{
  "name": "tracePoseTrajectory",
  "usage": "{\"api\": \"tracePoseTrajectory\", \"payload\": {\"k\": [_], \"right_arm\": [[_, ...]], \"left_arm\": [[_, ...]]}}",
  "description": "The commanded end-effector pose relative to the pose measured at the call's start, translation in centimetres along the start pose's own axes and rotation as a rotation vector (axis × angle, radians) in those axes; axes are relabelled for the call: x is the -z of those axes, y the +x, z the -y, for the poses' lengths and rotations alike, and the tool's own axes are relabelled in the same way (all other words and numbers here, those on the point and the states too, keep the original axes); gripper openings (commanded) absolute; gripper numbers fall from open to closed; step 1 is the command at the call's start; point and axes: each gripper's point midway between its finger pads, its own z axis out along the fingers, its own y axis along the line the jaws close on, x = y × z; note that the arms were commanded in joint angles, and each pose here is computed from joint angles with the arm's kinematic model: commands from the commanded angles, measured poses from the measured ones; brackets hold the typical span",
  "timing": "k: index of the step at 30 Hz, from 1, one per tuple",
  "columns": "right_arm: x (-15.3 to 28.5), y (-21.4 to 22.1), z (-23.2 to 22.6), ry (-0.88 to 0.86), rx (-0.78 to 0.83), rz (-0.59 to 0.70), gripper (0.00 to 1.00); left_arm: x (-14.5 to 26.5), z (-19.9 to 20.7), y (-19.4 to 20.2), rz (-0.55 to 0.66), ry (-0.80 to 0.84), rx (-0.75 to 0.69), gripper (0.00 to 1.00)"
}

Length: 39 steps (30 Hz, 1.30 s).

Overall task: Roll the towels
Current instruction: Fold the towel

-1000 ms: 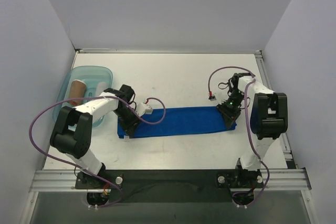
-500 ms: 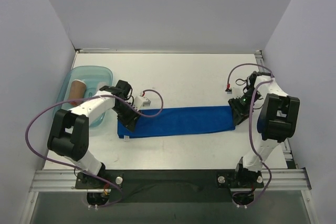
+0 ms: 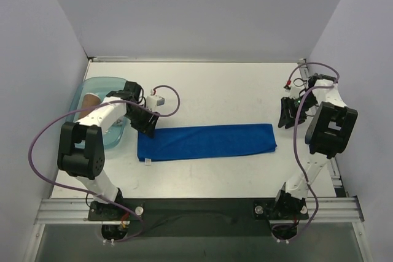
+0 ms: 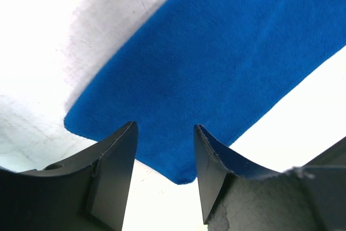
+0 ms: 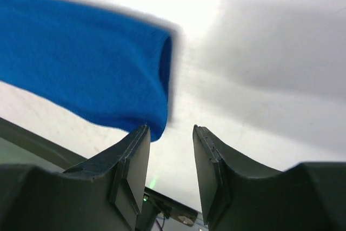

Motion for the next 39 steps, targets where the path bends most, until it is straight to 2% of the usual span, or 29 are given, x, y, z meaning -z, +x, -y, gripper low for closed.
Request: {"api": "tracePoseTrajectory", "payload": {"k": [1,7,21,30,39], "right_arm": [[-0.1,-1.8,-0.7,-0.067,-0.084,0.018,0.38],[-1.6,-3.7,-1.2,-0.135,-0.116,0.017,0.36],[-4.1,-2.7,-2.4,-0.169,-0.116,-0.059,0.28],[-4.5,-1.3,-1.9,-0.130,-0.119,-0.085,0.30],[-3.7,-1.1,-1.2,-0.091,-0.110,-0.044,0.31]], "left_arm": [[0.2,-0.7,-1.8,0.045,-0.008,0.021,0.56],[-0.9,-1.1,-1.0,0.007,0.002,0.057,0.57],[-3.1,-1.2,0.4,-0.053,0.036,0.082,0.57],[-3.2,-0.6,0.7,-0.063,0.044,0.074,0.57],[-3.6,0.1,1.6,-0.084,0.056,0.064,0.56]]}}
